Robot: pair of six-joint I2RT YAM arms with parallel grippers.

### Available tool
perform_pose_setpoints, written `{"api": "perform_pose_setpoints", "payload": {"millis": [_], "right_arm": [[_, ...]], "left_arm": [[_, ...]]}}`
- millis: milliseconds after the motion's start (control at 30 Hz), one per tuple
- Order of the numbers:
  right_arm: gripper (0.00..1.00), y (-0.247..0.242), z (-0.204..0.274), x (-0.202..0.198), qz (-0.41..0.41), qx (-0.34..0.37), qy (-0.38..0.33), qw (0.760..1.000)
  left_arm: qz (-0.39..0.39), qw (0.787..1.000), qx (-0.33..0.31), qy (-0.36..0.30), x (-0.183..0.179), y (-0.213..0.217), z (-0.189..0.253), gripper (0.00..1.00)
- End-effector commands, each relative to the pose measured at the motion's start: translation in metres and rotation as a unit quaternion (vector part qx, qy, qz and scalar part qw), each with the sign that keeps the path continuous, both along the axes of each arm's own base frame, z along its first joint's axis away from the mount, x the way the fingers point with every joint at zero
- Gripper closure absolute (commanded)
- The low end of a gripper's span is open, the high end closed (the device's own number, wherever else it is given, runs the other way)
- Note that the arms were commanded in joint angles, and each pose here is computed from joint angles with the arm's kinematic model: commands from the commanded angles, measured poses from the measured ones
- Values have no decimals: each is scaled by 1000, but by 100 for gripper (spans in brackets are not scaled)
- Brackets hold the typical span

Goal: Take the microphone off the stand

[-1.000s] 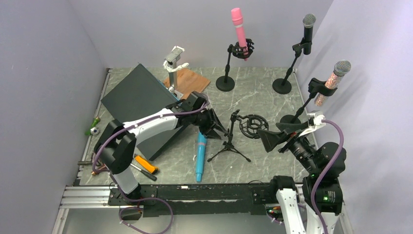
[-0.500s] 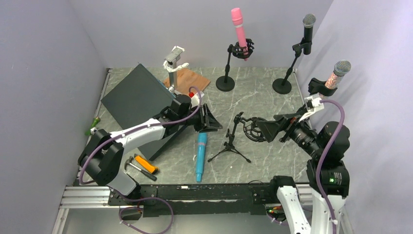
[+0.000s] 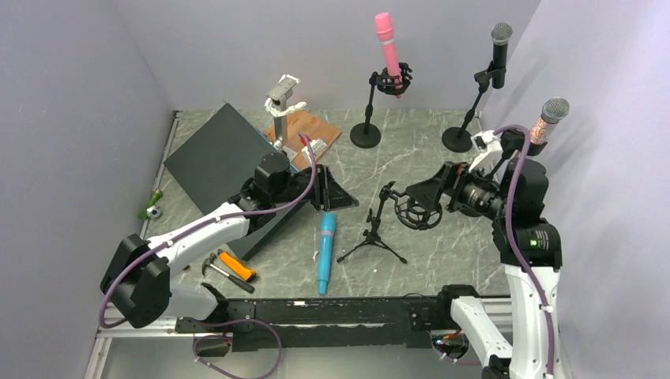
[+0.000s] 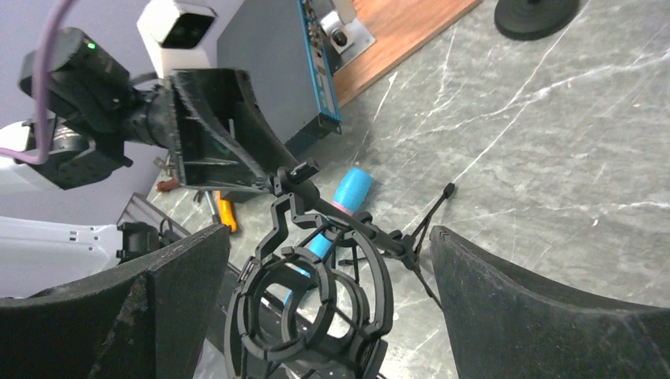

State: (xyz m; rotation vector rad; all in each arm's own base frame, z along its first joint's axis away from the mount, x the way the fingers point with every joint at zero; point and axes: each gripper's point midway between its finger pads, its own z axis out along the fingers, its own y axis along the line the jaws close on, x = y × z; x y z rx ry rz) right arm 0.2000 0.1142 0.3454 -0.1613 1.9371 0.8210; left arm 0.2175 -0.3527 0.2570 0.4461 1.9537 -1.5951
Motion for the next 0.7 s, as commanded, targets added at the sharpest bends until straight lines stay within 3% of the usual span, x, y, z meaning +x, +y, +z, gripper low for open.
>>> {"api": "perform_pose_setpoints", "payload": {"millis": [0, 200, 533, 667], "right_arm": [[1, 21, 7, 4, 39, 12, -17, 999], [0, 30, -2, 13, 23, 2, -14, 1000], [0, 24, 1, 15, 4, -5, -31, 999], [0, 22, 3, 12, -1, -6, -41, 999]], "left_arm": [[-72, 990, -66, -98, -20, -6, 68, 48], [-79, 988, -80, -106, -16, -18, 111, 45], [-118, 988, -33, -93, -12, -57, 103, 44], [-129, 988, -25, -84, -13, -64, 94, 48]]}}
